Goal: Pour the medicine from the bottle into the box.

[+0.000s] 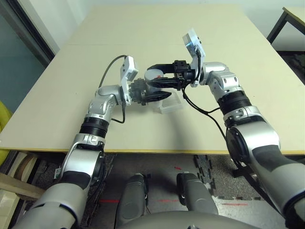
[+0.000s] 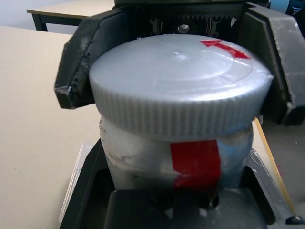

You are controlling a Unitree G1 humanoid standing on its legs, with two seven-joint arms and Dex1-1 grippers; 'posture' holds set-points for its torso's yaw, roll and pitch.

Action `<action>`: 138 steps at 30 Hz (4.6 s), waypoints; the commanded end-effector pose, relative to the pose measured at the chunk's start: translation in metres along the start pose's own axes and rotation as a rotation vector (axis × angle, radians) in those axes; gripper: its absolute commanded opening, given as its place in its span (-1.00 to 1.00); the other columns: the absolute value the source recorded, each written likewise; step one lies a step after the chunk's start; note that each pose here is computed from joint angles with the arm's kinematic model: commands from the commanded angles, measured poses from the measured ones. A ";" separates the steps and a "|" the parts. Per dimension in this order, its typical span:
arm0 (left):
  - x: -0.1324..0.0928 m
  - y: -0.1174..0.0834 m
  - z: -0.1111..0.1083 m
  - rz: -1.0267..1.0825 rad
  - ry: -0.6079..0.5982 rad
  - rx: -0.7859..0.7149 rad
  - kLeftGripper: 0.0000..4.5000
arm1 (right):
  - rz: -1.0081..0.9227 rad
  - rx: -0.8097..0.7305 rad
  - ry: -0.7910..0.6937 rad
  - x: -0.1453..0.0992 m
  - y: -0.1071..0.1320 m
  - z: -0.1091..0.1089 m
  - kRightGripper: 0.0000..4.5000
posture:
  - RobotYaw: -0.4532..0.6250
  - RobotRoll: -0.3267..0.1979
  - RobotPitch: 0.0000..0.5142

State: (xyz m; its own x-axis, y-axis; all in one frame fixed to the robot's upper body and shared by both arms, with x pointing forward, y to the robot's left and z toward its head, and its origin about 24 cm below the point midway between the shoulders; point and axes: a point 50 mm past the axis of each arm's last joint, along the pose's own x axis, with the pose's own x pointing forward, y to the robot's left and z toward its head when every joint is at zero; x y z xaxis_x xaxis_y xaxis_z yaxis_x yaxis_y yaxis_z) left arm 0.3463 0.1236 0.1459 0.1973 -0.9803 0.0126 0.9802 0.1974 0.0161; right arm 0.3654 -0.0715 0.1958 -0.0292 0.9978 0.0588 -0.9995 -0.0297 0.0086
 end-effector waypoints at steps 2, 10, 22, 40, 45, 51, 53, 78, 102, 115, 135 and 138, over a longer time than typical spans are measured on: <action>0.000 -0.001 -0.001 -0.013 0.025 0.004 0.20 | -0.010 0.084 -0.198 -0.006 -0.001 0.020 0.15 | -0.48 0.25 -0.66; -0.001 0.001 -0.001 0.001 0.025 0.007 0.20 | -0.165 0.099 -0.236 -0.033 -0.006 0.025 0.15 | -0.48 0.25 -0.69; -0.030 0.022 0.016 0.189 0.014 0.050 0.20 | -1.049 0.124 0.063 -0.153 -0.025 -0.023 0.15 | -0.51 0.25 -0.66; -0.038 0.033 0.013 0.308 0.061 0.086 0.20 | -1.498 0.258 0.112 -0.192 -0.022 -0.064 0.30 | -0.52 0.25 -0.65; -0.041 0.037 0.013 0.347 0.081 0.097 0.20 | -1.424 0.187 0.119 -0.185 -0.024 -0.058 0.99 | -0.52 0.25 -0.63; -0.043 0.042 0.013 0.386 0.109 0.112 0.20 | -1.266 0.075 0.197 -0.181 -0.024 -0.043 1.00 | -0.52 0.25 -0.62; -0.042 0.043 0.016 0.391 0.116 0.125 0.20 | -1.187 0.037 0.243 -0.180 -0.022 -0.041 1.00 | -0.52 0.25 -0.61; 0.063 0.041 0.043 -0.315 0.996 1.879 0.20 | -0.837 0.045 0.295 -0.153 -0.012 -0.045 1.00 | -0.46 0.25 -0.57; 0.095 0.034 0.060 -0.160 0.977 1.508 0.20 | -0.847 0.038 0.249 -0.148 -0.008 -0.048 1.00 | -0.53 0.25 -0.63; 0.030 0.064 0.091 0.391 0.243 0.251 0.20 | -0.601 -0.113 0.293 -0.140 0.000 -0.039 1.00 | -0.49 0.25 -0.71; -0.078 0.064 0.006 0.941 0.005 -0.077 0.20 | -0.443 -0.114 0.321 -0.131 0.004 -0.039 1.00 | -0.39 0.25 -0.58; -0.083 0.063 0.000 0.973 -0.023 -0.087 0.20 | -0.434 -0.115 0.332 -0.132 0.005 -0.040 1.00 | -0.40 0.25 -0.57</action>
State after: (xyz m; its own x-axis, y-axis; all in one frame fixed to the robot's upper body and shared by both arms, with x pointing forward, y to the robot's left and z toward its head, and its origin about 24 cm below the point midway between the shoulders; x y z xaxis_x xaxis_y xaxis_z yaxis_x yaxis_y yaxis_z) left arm 0.3942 0.2109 0.1536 0.9080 -0.4189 -0.0063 0.4177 0.9064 -0.0628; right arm 0.3648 -0.2012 0.1490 0.4159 0.8806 -0.2271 -0.9086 0.3920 -0.1438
